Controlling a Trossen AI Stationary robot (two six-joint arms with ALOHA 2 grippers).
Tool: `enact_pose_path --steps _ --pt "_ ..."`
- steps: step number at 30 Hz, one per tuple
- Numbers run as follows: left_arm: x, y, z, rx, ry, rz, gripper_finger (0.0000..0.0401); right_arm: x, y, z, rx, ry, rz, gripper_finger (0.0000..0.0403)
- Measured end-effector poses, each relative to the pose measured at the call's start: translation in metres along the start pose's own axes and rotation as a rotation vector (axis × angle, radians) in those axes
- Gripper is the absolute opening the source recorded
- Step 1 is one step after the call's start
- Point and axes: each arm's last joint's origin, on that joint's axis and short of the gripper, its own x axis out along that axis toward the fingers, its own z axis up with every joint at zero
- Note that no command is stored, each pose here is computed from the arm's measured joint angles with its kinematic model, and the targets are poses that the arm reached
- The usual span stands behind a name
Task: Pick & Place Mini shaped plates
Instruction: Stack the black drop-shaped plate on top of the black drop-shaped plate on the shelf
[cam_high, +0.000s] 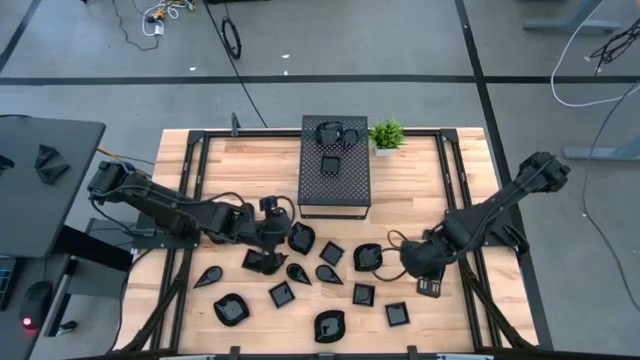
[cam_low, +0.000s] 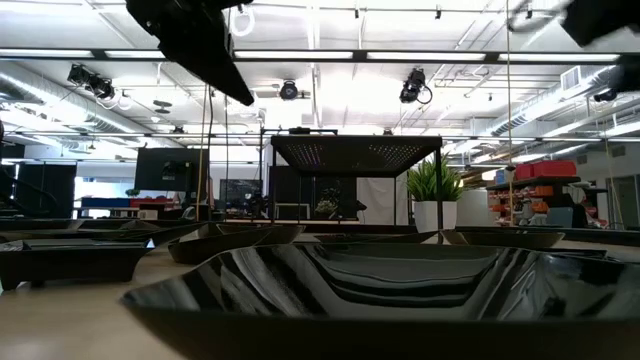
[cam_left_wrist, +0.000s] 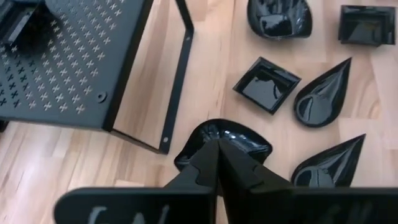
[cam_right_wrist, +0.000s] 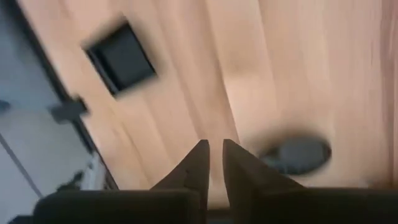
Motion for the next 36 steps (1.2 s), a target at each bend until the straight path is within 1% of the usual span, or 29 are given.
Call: enact_pose_path --steps 3,6,7,9,12,16,19,22,26,30,36 --pt "0.0 0.0 0.002 0.022 -0.019 -0.001 0.0014 0.011 -0.005 -0.012 0.007 0.095 -0.035 0.0068" --pt "0.001 0.001 0.003 0.038 -0.025 0.002 0.0014 0.019 -0.007 -0.023 -0.026 0.184 -0.045 0.01" --pt "0.001 0.001 0.003 0.037 -0.025 0.002 0.0014 0.022 -0.006 -0.027 -0.056 0.207 -0.042 0.0112" --pt "0.001 0.001 0.003 0.037 -0.026 0.001 0.0014 0.028 -0.005 -0.037 -0.155 0.238 -0.051 0.0134" --pt "0.001 0.001 0.004 0.035 -0.03 0.0 0.0014 0.037 -0.003 -0.052 -0.308 0.268 -0.074 0.0151" --pt "0.001 0.001 0.004 0.034 -0.034 0.0 0.0014 0.047 0.002 -0.062 -0.415 0.211 -0.152 0.0148" --pt "0.001 0.001 0.005 0.035 -0.041 -0.002 0.0014 0.052 0.006 -0.065 -0.468 0.136 -0.205 0.0134" --pt "0.001 0.001 0.006 0.031 -0.05 -0.003 0.0014 0.058 0.009 -0.065 -0.551 0.089 -0.245 0.0121" --pt "0.001 0.001 0.006 0.028 -0.054 -0.004 0.0014 0.067 0.009 -0.065 -0.643 0.128 -0.303 0.0114" --pt "0.001 0.001 0.006 0.027 -0.055 -0.004 0.0014 0.075 0.009 -0.064 -0.686 0.17 -0.342 0.0121" --pt "0.001 0.001 0.006 0.028 -0.055 -0.004 0.0014 0.09 0.009 -0.061 -0.707 0.221 -0.394 0.013"
